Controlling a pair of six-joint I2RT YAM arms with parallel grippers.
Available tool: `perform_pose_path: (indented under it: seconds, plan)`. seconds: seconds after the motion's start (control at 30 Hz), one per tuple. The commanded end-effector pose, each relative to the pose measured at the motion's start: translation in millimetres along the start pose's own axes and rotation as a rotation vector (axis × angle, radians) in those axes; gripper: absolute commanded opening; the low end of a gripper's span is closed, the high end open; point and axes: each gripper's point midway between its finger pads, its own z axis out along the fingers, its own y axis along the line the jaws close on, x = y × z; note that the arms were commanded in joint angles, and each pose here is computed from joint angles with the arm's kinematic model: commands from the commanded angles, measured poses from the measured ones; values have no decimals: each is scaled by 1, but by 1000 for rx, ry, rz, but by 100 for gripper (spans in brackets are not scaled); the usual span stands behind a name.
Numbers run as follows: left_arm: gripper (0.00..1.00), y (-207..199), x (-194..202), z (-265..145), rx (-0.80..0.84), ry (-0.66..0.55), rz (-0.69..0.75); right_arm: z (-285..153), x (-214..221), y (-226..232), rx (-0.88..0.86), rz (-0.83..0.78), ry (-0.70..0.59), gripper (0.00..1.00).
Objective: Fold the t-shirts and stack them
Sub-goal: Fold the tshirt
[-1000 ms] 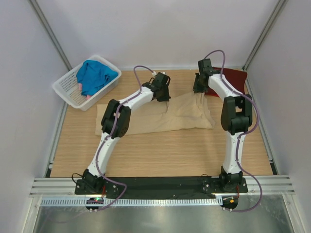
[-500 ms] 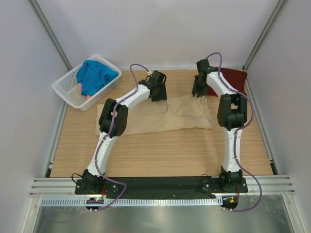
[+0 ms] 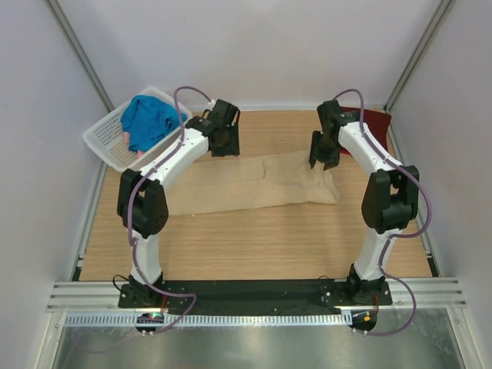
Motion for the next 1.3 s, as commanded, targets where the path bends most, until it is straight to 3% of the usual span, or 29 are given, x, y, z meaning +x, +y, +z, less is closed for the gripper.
perform_pose_path:
  seconds: [0.0, 0.2, 0.47, 0.53, 0.63, 0.77, 0.9, 1.03, 1.13, 1.27]
  plan:
    - [45, 64, 56, 3, -160, 187, -14, 11, 1, 8, -45, -13, 35, 48]
    - [39, 123, 94, -7, -235, 260, -188, 36, 39, 20, -116, 34, 127, 41]
    - [37, 180, 122, -22, -331, 274, -337, 66, 110, -22, 22, 22, 254, 40]
    - [37, 184, 122, -27, -340, 262, -349, 63, 111, -32, 63, 24, 218, 40]
    - [38, 186, 121, -28, -338, 259, -341, 65, 102, -36, 78, 15, 206, 40]
    - [38, 192, 120, -27, -351, 298, -363, 44, 57, -22, 54, 17, 125, 43]
    - [39, 217, 137, -21, -387, 339, -436, 32, 51, -14, 17, 49, 95, 46]
    - [44, 233, 162, -11, -437, 445, -477, 48, 62, -14, 24, 108, 105, 48]
    - [49, 242, 172, -4, -481, 459, -466, 60, 47, -3, 9, 128, 31, 48]
    - [52, 238, 202, -13, -529, 552, -557, 84, 17, 14, 9, 153, -41, 48]
